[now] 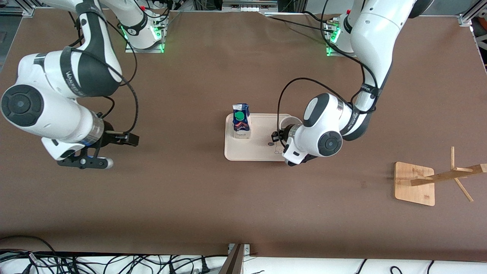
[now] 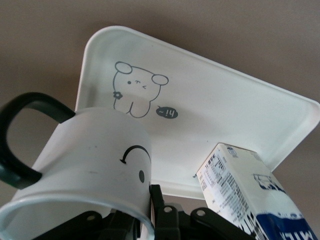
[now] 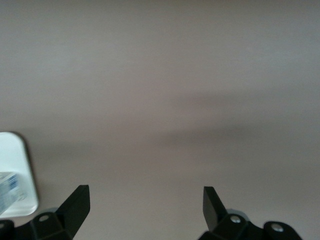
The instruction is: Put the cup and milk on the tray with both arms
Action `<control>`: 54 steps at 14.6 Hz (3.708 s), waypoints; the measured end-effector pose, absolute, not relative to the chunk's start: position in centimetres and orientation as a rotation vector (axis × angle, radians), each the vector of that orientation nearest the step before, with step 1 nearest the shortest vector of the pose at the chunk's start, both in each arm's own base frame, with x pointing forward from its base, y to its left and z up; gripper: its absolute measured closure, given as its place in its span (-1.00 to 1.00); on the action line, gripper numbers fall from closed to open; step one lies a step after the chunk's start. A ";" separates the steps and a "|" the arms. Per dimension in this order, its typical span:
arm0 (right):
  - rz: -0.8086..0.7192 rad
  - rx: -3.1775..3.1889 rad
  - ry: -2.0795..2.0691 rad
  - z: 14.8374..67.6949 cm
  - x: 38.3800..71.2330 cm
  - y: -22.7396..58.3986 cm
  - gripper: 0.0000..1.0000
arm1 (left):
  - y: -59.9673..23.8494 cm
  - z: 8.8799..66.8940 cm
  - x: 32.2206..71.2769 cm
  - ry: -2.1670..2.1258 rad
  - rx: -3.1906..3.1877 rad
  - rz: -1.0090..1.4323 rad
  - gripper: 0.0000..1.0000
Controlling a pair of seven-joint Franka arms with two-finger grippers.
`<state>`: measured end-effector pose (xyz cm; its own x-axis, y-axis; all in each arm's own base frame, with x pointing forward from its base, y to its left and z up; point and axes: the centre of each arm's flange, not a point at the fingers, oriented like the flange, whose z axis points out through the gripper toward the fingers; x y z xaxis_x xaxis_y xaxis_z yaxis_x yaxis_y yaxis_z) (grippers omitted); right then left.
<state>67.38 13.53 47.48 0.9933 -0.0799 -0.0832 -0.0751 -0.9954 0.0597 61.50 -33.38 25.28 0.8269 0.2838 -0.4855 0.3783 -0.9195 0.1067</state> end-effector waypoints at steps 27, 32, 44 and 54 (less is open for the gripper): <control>0.045 3.070 -0.185 59.6 60.0 2.3 -1.00 | -36.0 20.2 60.3 0.561 2.740 -0.816 -0.33; 0.099 3.167 -0.231 59.8 60.6 2.6 -1.00 | -34.5 23.8 62.4 0.574 2.731 -0.741 -1.00; -0.111 3.082 -0.226 58.2 59.4 1.5 -1.00 | -18.0 53.0 63.6 0.514 3.009 -0.177 -1.00; -0.117 3.071 -0.271 59.7 58.8 -0.2 -1.00 | -3.8 62.2 57.5 0.001 3.107 -0.085 -1.00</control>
